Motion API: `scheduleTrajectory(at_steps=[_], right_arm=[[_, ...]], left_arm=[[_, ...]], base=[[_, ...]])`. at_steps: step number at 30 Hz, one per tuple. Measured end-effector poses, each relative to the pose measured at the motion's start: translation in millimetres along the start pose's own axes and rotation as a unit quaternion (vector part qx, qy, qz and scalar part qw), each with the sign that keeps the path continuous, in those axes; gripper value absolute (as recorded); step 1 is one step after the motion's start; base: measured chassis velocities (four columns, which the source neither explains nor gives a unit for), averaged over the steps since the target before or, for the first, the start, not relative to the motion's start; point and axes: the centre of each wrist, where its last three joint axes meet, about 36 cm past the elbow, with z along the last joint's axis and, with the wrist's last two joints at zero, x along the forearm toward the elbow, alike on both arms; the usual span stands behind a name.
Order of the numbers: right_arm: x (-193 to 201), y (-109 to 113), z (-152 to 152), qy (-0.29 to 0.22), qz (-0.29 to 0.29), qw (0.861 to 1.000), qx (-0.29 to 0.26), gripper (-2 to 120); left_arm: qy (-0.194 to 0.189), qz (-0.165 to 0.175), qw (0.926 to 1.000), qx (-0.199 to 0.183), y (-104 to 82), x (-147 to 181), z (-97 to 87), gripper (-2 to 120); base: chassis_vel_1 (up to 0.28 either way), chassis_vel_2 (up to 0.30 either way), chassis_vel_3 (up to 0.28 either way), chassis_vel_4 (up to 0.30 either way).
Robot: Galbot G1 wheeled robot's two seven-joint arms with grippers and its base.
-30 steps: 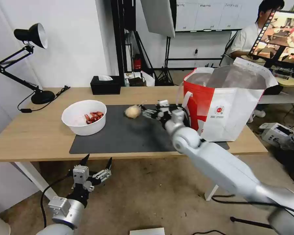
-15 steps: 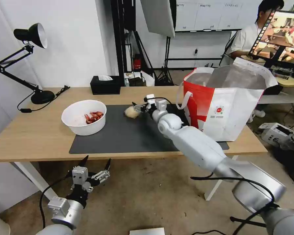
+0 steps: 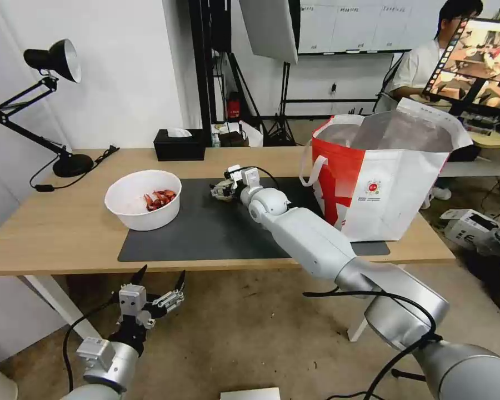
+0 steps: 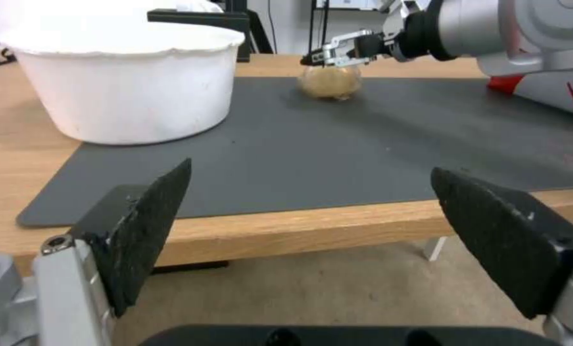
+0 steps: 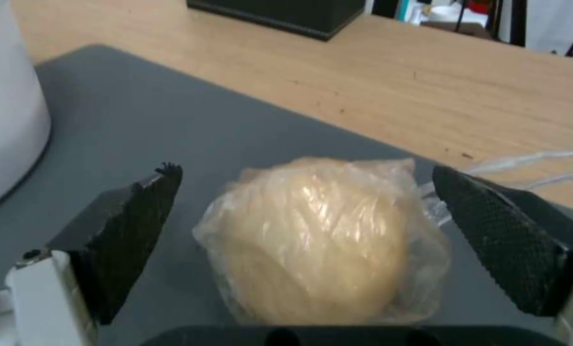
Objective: Pick up the trash from the table and place it into the takeout bag.
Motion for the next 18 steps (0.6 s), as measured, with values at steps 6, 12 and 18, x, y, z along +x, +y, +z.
scheduleTrajectory(at_steps=[6,12,18], right_arm=[[-3.4,1.9,1.3,0.008,0.003,1.000,0.008,100],[-4.7,3.3,3.1,0.012,0.007,1.000,0.009,100],[-5.0,5.4,6.2,0.017,0.007,1.000,0.005,81]], left_arm=[[0.000,0.000,1.0000,0.001,-0.5,-0.3,1.9,100],[0.000,0.000,1.0000,0.000,0.0,-0.9,2.1,100],[0.000,0.000,1.0000,0.001,0.1,-1.5,2.8,100]], base=[[0.000,0.000,0.000,0.000],[0.000,0.000,0.000,0.000],[0.000,0.000,0.000,0.000]])
